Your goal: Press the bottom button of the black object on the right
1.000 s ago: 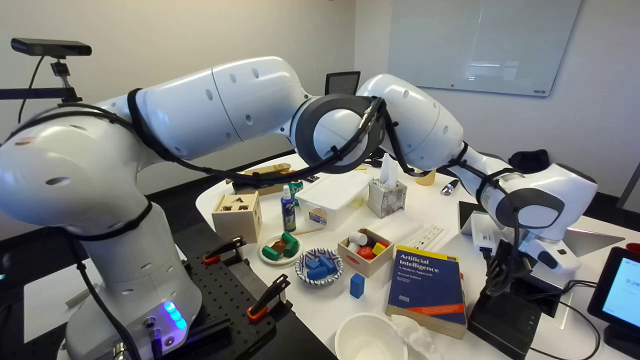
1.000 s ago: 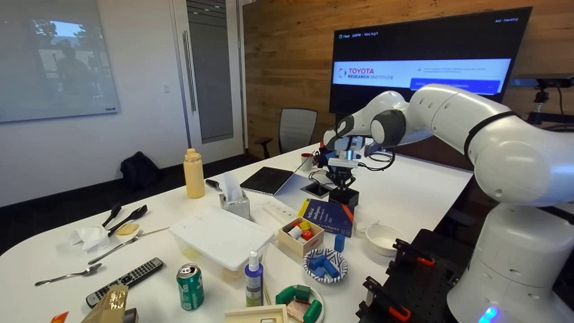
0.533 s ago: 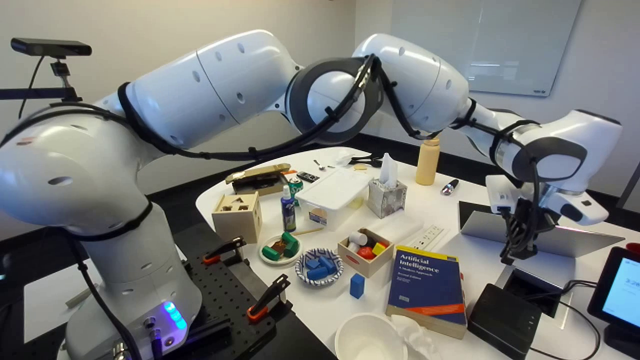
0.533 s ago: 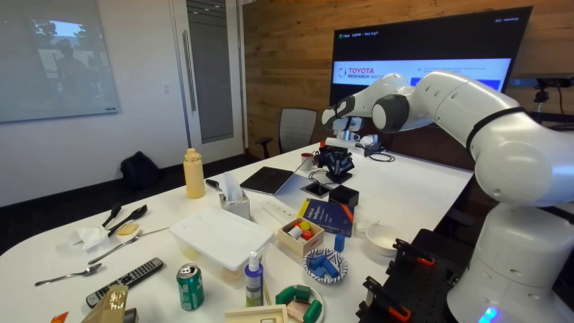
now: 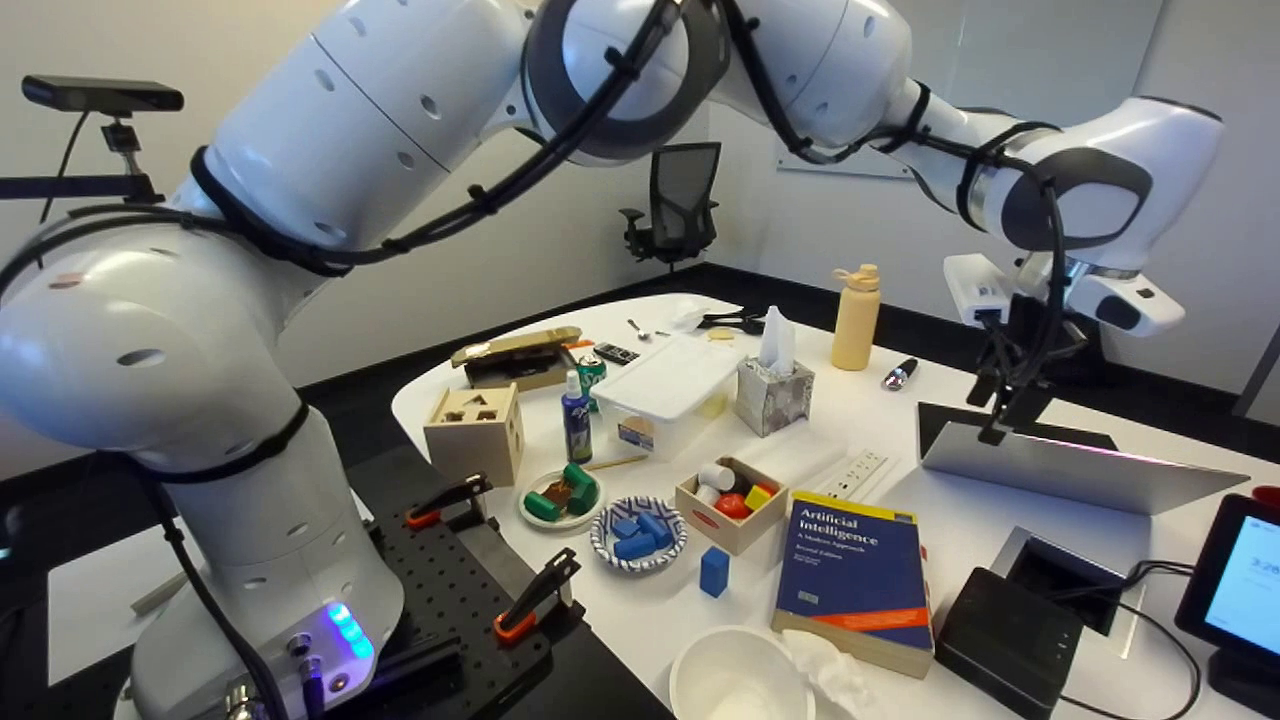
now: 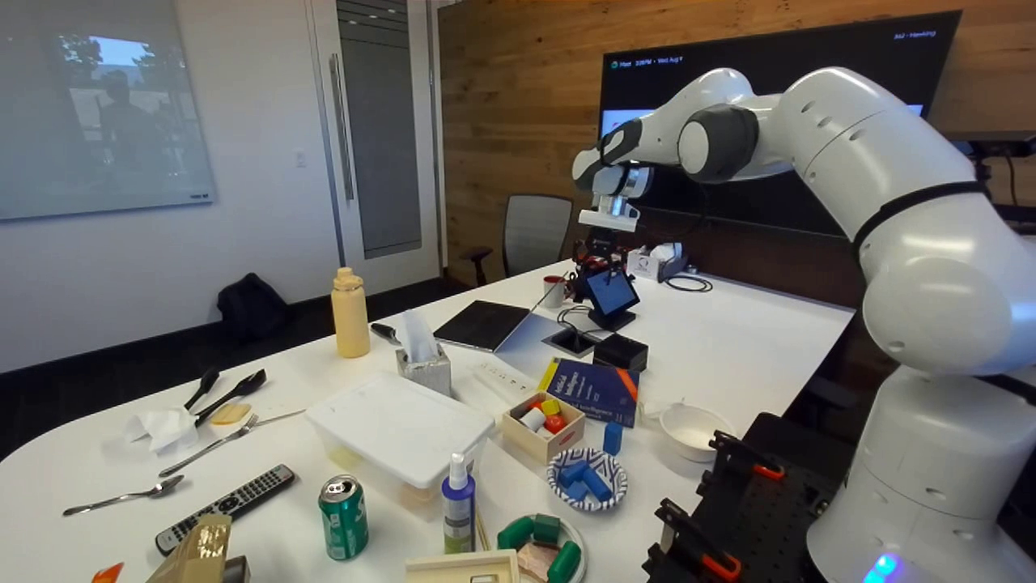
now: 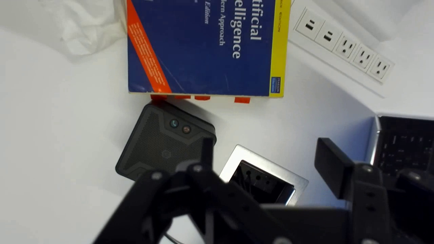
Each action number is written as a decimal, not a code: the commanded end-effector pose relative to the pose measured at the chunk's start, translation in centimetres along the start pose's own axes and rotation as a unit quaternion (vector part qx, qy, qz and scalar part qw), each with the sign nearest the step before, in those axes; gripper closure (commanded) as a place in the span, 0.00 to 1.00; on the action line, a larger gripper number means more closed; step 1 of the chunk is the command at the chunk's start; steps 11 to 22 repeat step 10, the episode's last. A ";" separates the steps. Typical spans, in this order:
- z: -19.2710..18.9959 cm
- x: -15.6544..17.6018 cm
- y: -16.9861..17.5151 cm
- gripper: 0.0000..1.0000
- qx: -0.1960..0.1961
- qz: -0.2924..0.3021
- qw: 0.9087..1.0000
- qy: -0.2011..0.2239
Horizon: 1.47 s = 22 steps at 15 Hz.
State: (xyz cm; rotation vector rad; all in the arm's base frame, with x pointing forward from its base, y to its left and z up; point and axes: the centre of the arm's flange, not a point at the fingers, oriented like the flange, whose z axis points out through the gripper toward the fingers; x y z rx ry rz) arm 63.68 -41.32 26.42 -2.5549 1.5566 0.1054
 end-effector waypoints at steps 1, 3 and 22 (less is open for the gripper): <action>-2.9 -7.7 1.8 0.00 -0.006 -0.015 1.000 -0.004; -4.1 -9.6 1.7 0.00 -0.005 -0.018 1.000 0.001; -7.2 -15.5 2.1 0.00 -0.016 -0.041 0.999 -0.007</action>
